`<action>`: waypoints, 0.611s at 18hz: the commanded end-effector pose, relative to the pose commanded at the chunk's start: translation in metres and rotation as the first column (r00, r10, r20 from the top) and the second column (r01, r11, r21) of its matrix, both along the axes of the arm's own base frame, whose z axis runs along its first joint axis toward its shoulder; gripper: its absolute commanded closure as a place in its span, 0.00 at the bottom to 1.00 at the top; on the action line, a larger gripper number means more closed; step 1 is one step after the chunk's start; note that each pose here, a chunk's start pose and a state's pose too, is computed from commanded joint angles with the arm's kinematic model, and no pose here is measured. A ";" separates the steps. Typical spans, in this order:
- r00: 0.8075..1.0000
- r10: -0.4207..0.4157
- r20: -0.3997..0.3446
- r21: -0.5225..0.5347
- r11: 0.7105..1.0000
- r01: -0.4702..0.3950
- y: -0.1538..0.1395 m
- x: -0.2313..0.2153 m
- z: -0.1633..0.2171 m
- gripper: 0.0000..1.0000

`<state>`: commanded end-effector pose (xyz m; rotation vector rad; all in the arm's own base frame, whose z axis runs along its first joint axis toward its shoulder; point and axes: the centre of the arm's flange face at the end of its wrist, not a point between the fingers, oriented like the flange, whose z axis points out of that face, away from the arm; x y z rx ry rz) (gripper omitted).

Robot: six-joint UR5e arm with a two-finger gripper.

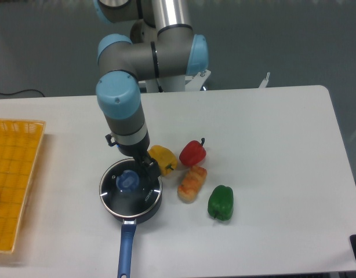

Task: Open the lid
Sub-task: 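Lower the gripper onto the blue lid knob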

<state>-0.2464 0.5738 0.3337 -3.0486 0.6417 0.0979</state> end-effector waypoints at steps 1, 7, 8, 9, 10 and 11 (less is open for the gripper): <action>1.000 0.000 -0.001 0.001 1.000 0.000 0.001 -0.001 -0.001 0.00; 1.000 -0.003 -0.001 0.001 1.000 0.003 0.006 -0.003 -0.006 0.00; 1.000 -0.006 -0.002 0.002 1.000 0.006 0.009 -0.003 -0.006 0.00; 1.000 -0.012 -0.002 0.000 1.000 0.012 0.013 -0.001 -0.008 0.00; 1.000 -0.015 -0.008 0.006 1.000 0.015 0.016 -0.001 -0.005 0.00; 1.000 -0.017 -0.012 0.009 1.000 0.017 0.018 -0.002 -0.003 0.00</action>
